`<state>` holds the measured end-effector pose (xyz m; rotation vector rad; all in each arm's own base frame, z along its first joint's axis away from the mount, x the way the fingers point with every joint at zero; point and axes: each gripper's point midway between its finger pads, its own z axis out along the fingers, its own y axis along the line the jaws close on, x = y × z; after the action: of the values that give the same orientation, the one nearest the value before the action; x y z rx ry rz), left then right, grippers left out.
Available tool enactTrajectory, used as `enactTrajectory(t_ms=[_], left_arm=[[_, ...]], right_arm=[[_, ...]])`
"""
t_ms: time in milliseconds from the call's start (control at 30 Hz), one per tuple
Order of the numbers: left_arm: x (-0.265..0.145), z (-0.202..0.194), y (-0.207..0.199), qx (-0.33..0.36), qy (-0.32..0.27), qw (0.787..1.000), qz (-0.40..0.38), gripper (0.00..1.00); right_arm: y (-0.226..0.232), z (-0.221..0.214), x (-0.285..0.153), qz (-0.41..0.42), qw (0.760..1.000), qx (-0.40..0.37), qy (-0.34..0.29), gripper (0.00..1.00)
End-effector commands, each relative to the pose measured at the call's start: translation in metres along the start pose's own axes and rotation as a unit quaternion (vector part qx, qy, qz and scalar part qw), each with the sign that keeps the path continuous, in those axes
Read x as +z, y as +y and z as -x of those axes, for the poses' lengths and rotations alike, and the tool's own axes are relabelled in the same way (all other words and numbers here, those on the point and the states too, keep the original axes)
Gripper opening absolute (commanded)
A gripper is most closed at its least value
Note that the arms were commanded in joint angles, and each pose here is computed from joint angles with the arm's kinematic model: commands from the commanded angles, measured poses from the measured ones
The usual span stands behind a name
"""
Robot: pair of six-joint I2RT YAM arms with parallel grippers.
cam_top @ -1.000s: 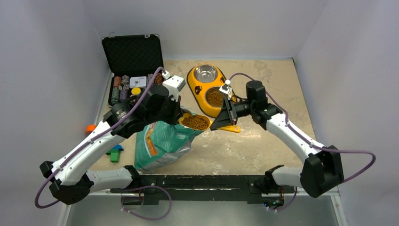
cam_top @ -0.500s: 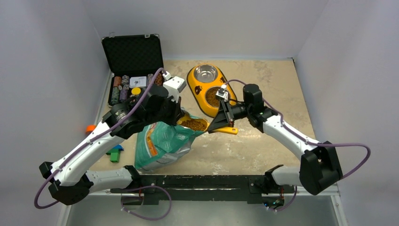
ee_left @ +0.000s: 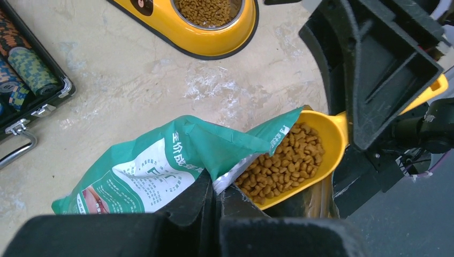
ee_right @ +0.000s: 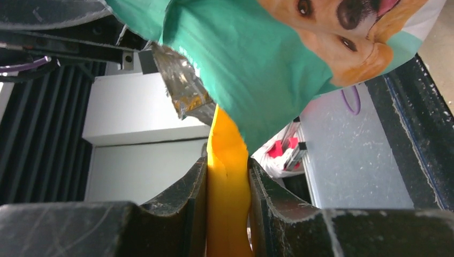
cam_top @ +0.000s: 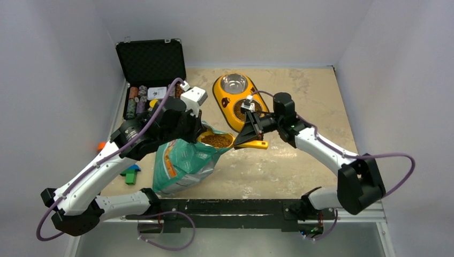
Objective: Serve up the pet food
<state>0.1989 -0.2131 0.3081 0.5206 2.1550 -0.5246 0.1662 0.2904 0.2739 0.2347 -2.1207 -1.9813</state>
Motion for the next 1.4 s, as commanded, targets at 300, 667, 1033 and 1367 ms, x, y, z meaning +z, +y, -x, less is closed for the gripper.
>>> enactTrajectory(t_ms=[300,667,1033,1367], left_arm=[[-0.03,0.049,0.021,-0.032,-0.109,0.992,0.063,0.0],[-0.024,0.041,0.041,-0.042,-0.095,0.987,0.124,0.0],[-0.025,0.029,0.057,-0.057,-0.081,0.98,0.17,0.0],[-0.032,0.035,0.087,-0.073,-0.068,0.955,0.279,0.0]], right_arm=[[0.02,-0.009,-0.012,-0.003,0.997,-0.067,-0.032,0.0],[0.019,-0.025,-0.018,-0.005,0.997,-0.066,-0.039,0.0],[0.028,-0.029,-0.036,-0.009,0.994,-0.077,-0.074,0.0],[0.05,-0.034,-0.051,-0.001,0.99,-0.107,-0.087,0.0]])
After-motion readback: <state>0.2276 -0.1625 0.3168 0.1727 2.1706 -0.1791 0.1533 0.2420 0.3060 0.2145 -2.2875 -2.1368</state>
